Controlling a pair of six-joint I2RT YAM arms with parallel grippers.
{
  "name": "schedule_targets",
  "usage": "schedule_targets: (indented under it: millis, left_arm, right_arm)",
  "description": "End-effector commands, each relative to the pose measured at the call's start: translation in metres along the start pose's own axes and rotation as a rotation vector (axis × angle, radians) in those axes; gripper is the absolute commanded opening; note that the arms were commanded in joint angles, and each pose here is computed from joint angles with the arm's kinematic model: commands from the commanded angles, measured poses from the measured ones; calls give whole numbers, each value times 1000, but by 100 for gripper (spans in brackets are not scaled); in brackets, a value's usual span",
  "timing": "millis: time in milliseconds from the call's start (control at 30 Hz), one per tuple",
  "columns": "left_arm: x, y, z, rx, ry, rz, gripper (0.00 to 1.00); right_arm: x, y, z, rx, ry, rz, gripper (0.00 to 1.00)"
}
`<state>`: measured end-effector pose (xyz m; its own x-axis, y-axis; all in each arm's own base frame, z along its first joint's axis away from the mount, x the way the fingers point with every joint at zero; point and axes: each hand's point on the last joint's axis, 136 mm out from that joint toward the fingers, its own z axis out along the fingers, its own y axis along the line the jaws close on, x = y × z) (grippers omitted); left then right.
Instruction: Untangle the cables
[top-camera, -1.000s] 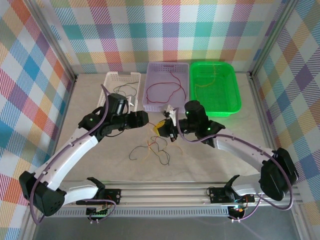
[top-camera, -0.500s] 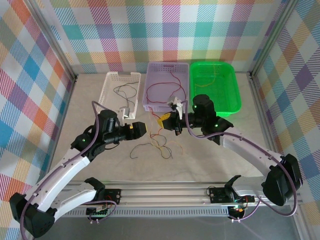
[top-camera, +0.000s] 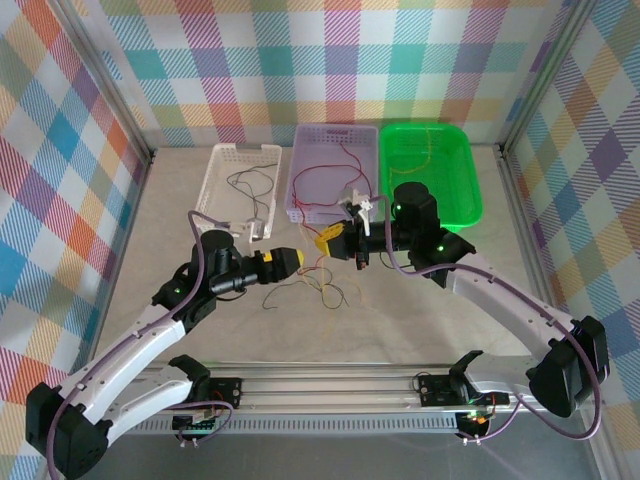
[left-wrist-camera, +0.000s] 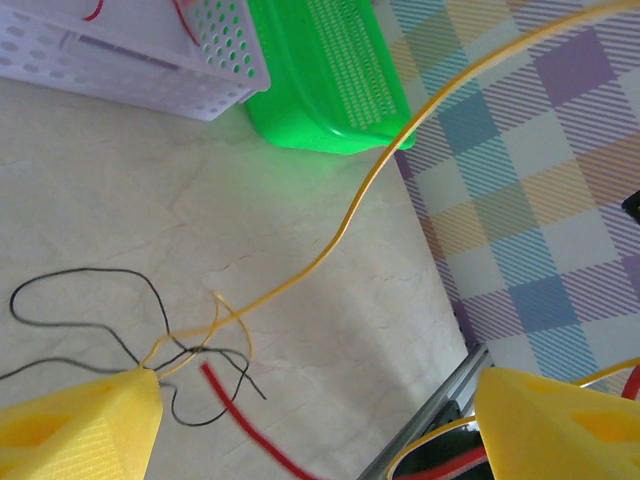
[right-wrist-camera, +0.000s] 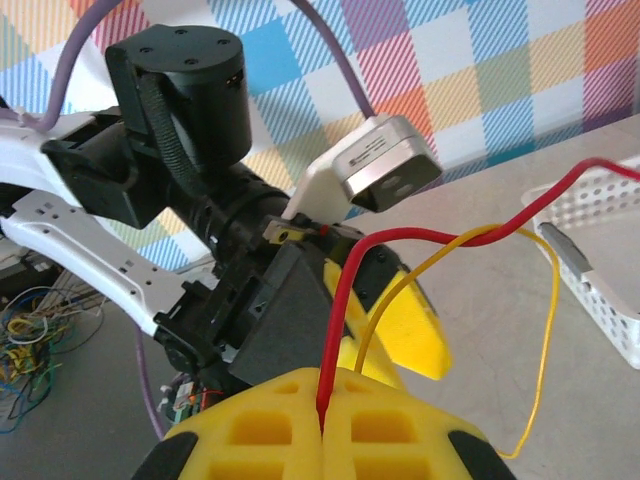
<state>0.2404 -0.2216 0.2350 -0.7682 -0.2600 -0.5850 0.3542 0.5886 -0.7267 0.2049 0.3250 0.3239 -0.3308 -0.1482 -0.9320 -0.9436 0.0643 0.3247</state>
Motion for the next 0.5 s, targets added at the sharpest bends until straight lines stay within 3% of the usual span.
schedule_targets:
  millis: [0,467]
  left_arm:
    - [-18,-21,-1,102,-74,33,82]
    - [-27,-15,17,98,-90,31,76]
  right_arm:
    - [-17,20,-7,-71,-26,-29,0]
    - [-22,33,-7,-158,-39,-16,0]
